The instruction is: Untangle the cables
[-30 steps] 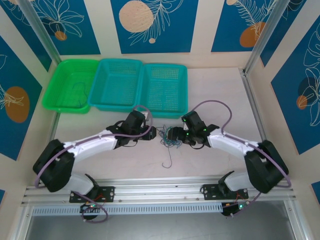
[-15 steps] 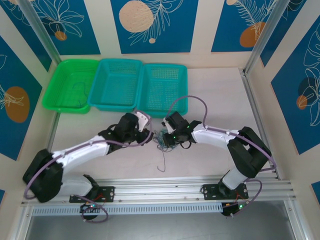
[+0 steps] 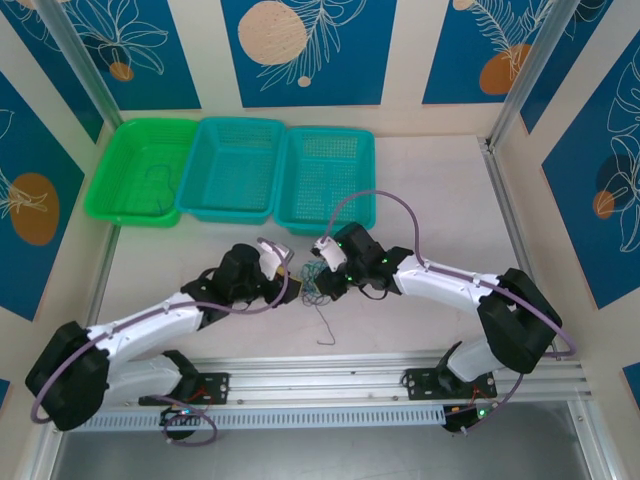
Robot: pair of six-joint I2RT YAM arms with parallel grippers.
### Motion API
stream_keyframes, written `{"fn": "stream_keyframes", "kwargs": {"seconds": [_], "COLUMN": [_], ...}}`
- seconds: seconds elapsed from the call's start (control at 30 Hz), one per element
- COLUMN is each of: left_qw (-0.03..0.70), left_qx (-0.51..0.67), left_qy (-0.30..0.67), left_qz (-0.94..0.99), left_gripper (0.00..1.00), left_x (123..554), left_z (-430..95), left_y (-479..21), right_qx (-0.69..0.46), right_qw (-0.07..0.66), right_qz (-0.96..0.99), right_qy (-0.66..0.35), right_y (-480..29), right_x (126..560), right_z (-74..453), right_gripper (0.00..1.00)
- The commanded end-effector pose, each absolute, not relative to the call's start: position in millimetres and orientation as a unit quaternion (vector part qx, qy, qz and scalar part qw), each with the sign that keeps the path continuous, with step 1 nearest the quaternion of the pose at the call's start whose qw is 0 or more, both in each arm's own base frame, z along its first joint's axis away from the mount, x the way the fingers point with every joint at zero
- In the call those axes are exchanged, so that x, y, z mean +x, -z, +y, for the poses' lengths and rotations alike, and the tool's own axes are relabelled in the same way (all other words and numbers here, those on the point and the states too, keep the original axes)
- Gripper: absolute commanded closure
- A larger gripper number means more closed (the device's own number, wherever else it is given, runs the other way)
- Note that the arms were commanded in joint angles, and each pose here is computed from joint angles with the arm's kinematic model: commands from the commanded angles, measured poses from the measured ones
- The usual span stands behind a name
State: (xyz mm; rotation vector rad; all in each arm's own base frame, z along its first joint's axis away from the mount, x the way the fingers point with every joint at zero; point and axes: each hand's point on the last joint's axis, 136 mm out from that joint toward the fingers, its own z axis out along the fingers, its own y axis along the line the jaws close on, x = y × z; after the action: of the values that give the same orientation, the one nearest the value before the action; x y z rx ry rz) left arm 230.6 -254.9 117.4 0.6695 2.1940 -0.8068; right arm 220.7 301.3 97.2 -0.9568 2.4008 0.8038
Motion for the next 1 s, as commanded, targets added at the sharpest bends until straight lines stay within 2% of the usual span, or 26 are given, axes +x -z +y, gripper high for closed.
{"fn": "stream_keyframes", "kwargs": {"seconds": [0.0,0.03,0.2,0.37,0.47,0.57,0.63,0.83,0.97], "left_qw": [0.312,0.310,0.295,0.294,0.298,0.297,0.293,0.279,0.266], "left_qx": [0.164,0.150,0.118,0.105,0.110,0.119,0.122,0.121,0.115], "left_qy": [0.422,0.439,0.451,0.454,0.466,0.476,0.480,0.490,0.492], "left_qz": [0.835,0.830,0.834,0.834,0.826,0.819,0.818,0.817,0.821], "left_gripper": [0.55,0.56,0.81,0.94,0.94,0.79,0.77,0.78,0.92], "left_x": [233.9,235.9,243.7,245.6,244.4,241.2,239.5,239.5,242.1], "left_z": [-269.5,-270.8,-262.1,-254.7,-255.5,-257.8,-259.4,-263.8,-267.3], "left_y": [-128.9,-132.0,-128.2,-124.7,-129.1,-132.7,-133.0,-127.0,-122.5], "right_qx": [-0.355,-0.355,-0.351,-0.340,-0.331,-0.327,-0.324,-0.317,-0.299], "right_qw": [0.208,0.208,0.215,0.222,0.226,0.223,0.223,0.225,0.229], "right_qz": [0.854,0.853,0.850,0.842,0.842,0.843,0.844,0.839,0.850], "right_qy": [-0.319,-0.320,-0.330,-0.355,-0.362,-0.364,-0.366,-0.380,-0.367], "right_y": [-96.4,-96.7,-102.6,-112.2,-113.2,-112.8,-113.3,-117.9,-114.8], "right_x": [213.8,213.7,213.2,212.7,214.6,214.8,214.8,216.1,223.5], "right_z": [307.4,307.6,307.4,309.6,308.7,307.6,307.1,309.0,306.6], "right_gripper": [1.00,1.00,1.00,1.00,1.00,1.00,1.00,1.00,1.00]}}
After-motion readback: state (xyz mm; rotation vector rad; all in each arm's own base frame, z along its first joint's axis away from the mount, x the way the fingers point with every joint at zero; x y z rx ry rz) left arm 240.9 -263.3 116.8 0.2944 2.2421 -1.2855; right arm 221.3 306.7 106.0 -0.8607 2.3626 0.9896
